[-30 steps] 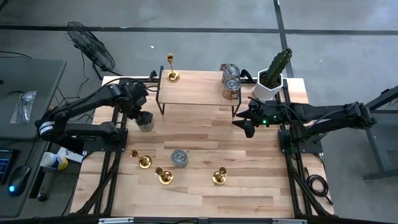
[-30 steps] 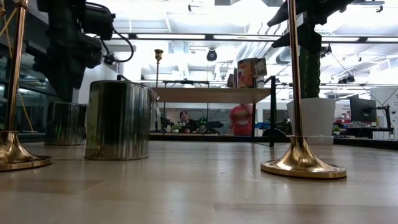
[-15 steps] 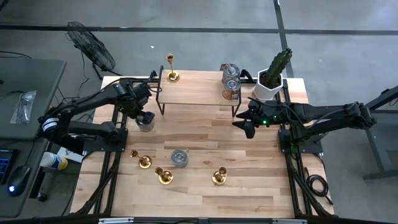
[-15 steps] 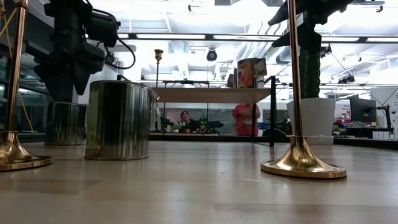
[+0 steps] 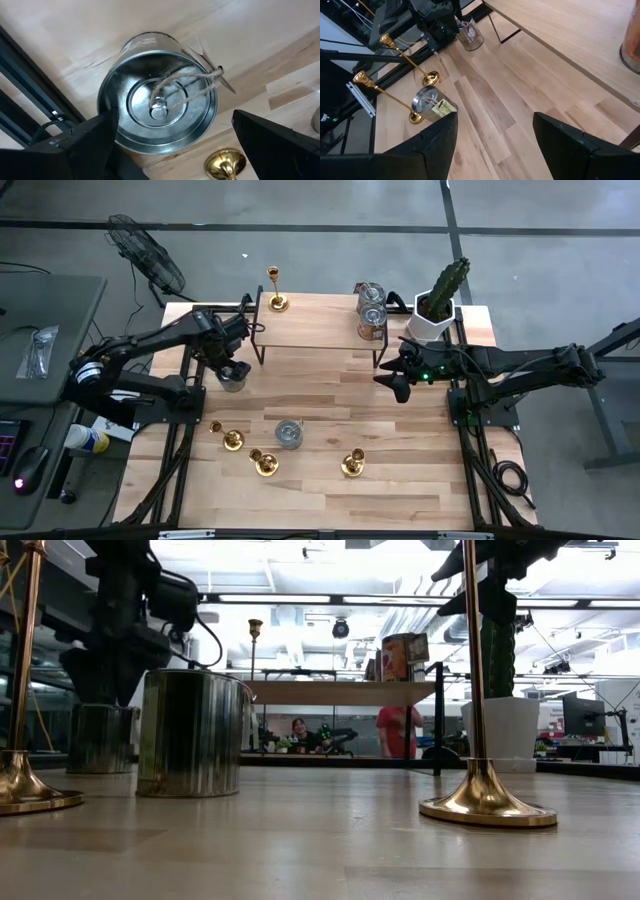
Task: Pick & Place candle stick holders
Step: Put the silver scented candle on the shelf
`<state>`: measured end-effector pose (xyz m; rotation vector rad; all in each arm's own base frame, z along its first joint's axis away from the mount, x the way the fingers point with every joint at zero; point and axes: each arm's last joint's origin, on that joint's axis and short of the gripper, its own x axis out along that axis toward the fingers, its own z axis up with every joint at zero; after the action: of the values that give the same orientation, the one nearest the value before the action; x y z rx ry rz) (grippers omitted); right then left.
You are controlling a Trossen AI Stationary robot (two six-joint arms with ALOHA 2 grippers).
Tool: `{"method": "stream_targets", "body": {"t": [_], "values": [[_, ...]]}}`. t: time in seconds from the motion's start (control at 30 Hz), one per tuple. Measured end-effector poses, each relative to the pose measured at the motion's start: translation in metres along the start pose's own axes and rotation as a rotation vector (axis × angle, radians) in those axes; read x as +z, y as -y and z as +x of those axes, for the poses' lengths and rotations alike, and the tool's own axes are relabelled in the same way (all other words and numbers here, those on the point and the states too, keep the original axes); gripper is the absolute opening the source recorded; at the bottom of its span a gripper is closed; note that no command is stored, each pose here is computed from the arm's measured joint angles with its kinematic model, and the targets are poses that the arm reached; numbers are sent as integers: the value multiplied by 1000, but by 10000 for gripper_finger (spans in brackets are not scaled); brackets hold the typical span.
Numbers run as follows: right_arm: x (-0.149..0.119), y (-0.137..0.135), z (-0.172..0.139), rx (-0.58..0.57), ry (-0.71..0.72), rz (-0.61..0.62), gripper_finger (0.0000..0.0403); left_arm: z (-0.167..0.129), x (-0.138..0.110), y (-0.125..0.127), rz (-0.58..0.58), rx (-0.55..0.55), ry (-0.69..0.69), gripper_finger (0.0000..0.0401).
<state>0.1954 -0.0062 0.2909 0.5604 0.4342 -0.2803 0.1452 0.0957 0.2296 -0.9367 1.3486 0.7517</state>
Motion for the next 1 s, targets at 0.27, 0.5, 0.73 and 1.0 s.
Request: {"method": "stream_targets", "body": {"t": [0.27, 0.5, 0.73, 1.0], "values": [[0, 0, 0, -4, -5, 2, 252, 0, 0, 2, -8, -52, -22, 384], [0, 1, 0, -7, -3, 2, 252, -23, -1, 3, 17, -8, -21, 384], [0, 1, 0, -7, -3, 0, 252, -41, 2, 4, -4, 43, 36, 384], [0, 0, 0, -4, -4, 5, 252, -31, 11, 7, 13, 89, -6, 384]]}}
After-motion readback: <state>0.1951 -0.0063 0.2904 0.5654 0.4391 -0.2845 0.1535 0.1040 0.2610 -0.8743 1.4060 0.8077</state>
